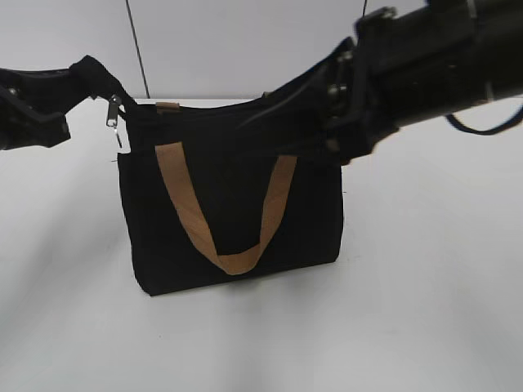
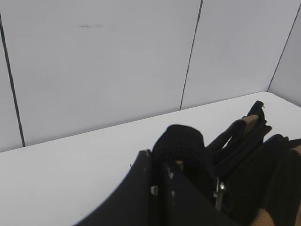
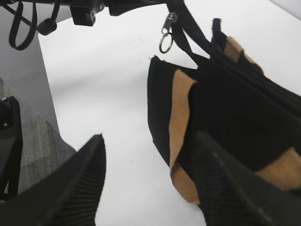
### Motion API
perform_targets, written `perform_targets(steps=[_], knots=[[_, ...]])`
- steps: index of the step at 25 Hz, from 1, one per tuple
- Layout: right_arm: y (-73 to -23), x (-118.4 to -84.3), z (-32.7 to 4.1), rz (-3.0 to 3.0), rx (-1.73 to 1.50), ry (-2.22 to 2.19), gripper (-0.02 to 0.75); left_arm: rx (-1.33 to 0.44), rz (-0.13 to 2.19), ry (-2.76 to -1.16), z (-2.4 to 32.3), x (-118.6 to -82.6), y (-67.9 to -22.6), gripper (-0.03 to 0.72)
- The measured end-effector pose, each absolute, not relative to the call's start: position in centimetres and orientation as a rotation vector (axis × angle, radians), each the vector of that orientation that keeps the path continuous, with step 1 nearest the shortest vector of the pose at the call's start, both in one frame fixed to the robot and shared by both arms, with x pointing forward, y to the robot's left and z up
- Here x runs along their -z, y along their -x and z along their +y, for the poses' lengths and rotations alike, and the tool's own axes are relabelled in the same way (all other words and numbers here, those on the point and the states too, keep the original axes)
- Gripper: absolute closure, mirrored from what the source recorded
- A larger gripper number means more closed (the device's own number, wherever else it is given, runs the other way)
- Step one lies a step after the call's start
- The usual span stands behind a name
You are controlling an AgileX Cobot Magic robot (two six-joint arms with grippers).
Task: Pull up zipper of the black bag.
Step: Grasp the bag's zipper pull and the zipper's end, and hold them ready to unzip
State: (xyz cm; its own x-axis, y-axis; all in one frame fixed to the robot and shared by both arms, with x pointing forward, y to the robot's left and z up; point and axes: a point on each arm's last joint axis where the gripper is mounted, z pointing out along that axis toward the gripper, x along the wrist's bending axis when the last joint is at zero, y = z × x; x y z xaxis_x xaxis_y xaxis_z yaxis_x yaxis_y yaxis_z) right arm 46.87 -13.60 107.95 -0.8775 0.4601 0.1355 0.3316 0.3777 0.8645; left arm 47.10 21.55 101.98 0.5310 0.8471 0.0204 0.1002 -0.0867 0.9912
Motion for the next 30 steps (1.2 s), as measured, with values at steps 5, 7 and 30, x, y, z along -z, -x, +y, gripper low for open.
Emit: perform_targets(steps=[5,7,30], knots=[[-49.5,-106.6,-8.6,2.614,-1.525,-0.621,0.286,-0.762,0.840,-1.550,21.5,-102.0,-47.1,0.687],[-50.4,-105.5,-6.7,2.660,-1.516,-0.602,0.286,-0.762,0.841,-1.549,21.5,-102.0,-47.1,0.687],[-55.4,-101.3,0.0,2.648,-1.469,-0.614,0.354,-0.741,0.822,-1.506,21.4,-102.4,-47.0,0.688]])
